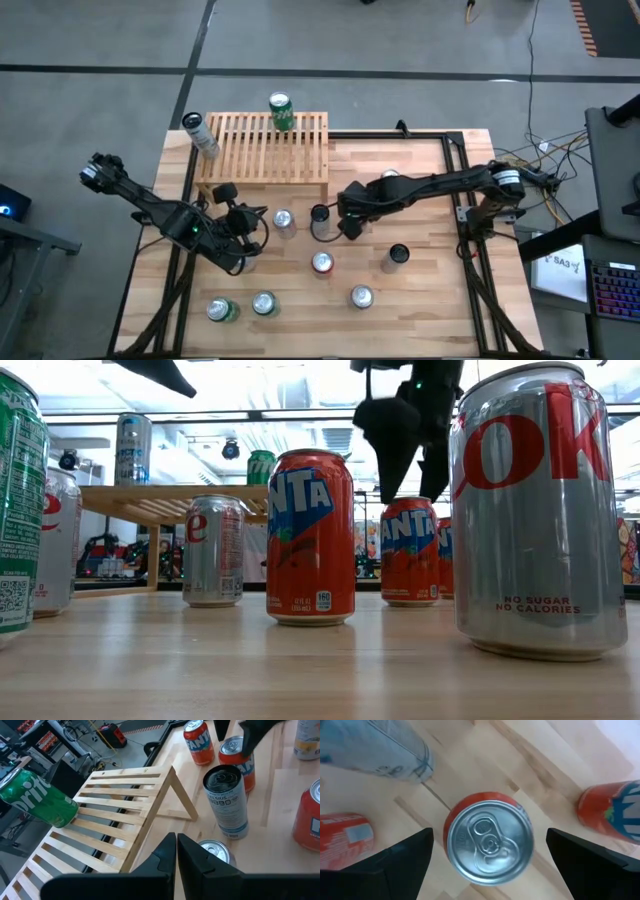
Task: Place canned beverage on shelf
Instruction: Put the middle orange soda can on the shelf
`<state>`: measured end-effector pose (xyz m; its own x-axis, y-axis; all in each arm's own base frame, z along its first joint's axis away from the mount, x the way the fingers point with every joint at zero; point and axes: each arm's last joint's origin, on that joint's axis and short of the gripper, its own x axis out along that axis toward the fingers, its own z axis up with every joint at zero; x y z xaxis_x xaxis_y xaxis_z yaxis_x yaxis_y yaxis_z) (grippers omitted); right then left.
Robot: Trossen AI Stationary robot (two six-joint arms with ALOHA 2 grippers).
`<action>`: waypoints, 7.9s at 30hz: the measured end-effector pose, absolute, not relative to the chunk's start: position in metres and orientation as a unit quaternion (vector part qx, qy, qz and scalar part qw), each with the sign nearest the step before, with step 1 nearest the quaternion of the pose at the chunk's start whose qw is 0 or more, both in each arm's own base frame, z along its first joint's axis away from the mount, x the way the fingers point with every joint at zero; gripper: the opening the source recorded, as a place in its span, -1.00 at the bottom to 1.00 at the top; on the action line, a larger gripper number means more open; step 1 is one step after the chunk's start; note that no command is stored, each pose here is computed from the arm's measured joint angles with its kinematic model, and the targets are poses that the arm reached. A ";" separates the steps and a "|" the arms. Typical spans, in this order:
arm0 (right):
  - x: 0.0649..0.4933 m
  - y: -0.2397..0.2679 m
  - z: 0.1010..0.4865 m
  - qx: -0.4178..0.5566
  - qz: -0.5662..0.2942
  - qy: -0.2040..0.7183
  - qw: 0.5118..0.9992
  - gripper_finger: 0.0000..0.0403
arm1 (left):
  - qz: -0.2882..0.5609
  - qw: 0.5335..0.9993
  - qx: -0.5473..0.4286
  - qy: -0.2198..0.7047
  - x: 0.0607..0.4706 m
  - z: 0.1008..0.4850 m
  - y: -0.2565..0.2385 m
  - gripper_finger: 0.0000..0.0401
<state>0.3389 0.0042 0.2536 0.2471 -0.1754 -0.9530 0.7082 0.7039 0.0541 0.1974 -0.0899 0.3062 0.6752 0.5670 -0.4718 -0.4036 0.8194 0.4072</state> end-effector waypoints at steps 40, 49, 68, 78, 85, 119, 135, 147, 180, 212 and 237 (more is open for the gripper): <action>0.349 0.002 0.288 0.197 -0.338 0.568 0.724 0.41 | 0.259 0.916 0.187 0.243 0.181 0.310 -0.115 -1.00; 0.346 -0.002 0.362 0.146 -0.353 0.493 0.782 0.41 | 0.244 0.920 0.193 0.239 0.176 0.311 -0.121 -1.00; 0.367 -0.012 0.412 0.079 -0.272 0.373 0.884 0.41 | 0.252 0.925 0.175 0.223 0.178 0.313 -0.123 -1.00; 0.390 -0.012 0.406 -0.017 -0.226 0.356 0.907 0.41 | 0.301 0.928 0.154 0.158 0.189 0.317 -0.129 -0.92; 0.397 -0.014 0.410 -0.071 -0.207 0.333 0.917 0.41 | 0.326 0.917 0.158 0.166 0.201 0.314 -0.121 -0.65; 0.398 -0.014 0.412 -0.076 -0.203 0.324 0.921 0.44 | 0.356 0.878 0.213 0.238 0.263 0.323 -0.037 0.38; 0.399 -0.014 0.412 -0.071 -0.205 0.322 0.921 0.44 | 0.337 0.894 0.191 0.224 0.269 0.326 -0.028 0.38; 0.399 -0.014 0.412 -0.071 -0.205 0.319 0.923 0.44 | 0.340 0.894 0.187 0.222 0.272 0.325 -0.025 0.63; 0.399 -0.013 0.413 -0.034 -0.202 0.312 0.928 0.64 | 0.368 0.878 0.221 0.211 0.306 0.307 -0.021 0.40; 0.360 -0.010 0.459 -0.045 -0.148 0.250 0.956 0.81 | 0.405 0.905 0.073 0.103 0.199 0.288 -0.005 0.40; 0.323 -0.004 0.404 -0.010 -0.089 0.114 0.989 0.81 | 0.446 0.893 0.018 0.065 0.171 0.240 0.013 0.40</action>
<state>0.3233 -0.0040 0.4036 0.9582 -0.1788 -0.2234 0.1741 0.9839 -0.0409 0.1707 0.0135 0.2401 0.5946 0.7979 -0.0991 -0.7932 0.6022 0.0899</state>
